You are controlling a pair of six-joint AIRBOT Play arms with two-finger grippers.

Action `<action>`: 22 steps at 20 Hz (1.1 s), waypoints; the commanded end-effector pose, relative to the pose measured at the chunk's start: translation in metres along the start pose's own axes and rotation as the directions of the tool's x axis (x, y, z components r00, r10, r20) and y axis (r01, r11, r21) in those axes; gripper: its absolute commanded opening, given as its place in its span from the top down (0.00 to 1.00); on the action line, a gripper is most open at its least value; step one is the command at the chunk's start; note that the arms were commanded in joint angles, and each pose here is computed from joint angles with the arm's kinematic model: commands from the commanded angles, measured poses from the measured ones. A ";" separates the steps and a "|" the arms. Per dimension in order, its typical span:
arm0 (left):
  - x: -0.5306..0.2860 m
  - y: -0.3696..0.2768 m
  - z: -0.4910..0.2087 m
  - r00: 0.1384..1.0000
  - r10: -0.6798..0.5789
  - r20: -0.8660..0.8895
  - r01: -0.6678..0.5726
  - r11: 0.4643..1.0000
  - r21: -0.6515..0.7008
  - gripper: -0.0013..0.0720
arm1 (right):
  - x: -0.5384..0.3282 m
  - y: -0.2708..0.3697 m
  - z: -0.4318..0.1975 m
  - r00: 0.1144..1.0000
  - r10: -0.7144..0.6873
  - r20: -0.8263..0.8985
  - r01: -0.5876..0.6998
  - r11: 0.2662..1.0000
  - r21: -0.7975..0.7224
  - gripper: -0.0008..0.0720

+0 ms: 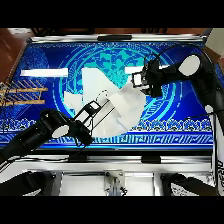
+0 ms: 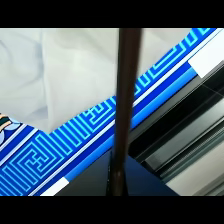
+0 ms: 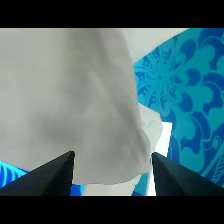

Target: Fold the shirts.

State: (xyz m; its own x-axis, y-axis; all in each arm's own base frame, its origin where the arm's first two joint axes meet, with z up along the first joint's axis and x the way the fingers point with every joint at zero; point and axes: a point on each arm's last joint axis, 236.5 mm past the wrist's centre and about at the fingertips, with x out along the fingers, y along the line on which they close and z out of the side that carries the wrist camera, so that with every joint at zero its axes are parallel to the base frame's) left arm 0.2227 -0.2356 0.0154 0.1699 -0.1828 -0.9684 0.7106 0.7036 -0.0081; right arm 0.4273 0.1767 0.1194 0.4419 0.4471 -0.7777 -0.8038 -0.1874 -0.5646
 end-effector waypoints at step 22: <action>-0.025 0.041 0.025 0.984 0.157 0.078 -0.173 0.947 0.270 0.93 | 0.041 0.028 0.001 0.988 0.137 0.064 -0.142 0.987 0.070 0.18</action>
State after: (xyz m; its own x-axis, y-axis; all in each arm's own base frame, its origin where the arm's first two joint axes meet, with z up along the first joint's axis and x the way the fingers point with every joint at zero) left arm 0.2541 -0.2171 0.0407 0.2873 -0.1130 -0.9511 0.8087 0.5607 0.1777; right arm 0.4257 0.1904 0.0774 0.3263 0.4717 -0.8192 -0.8695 -0.1903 -0.4559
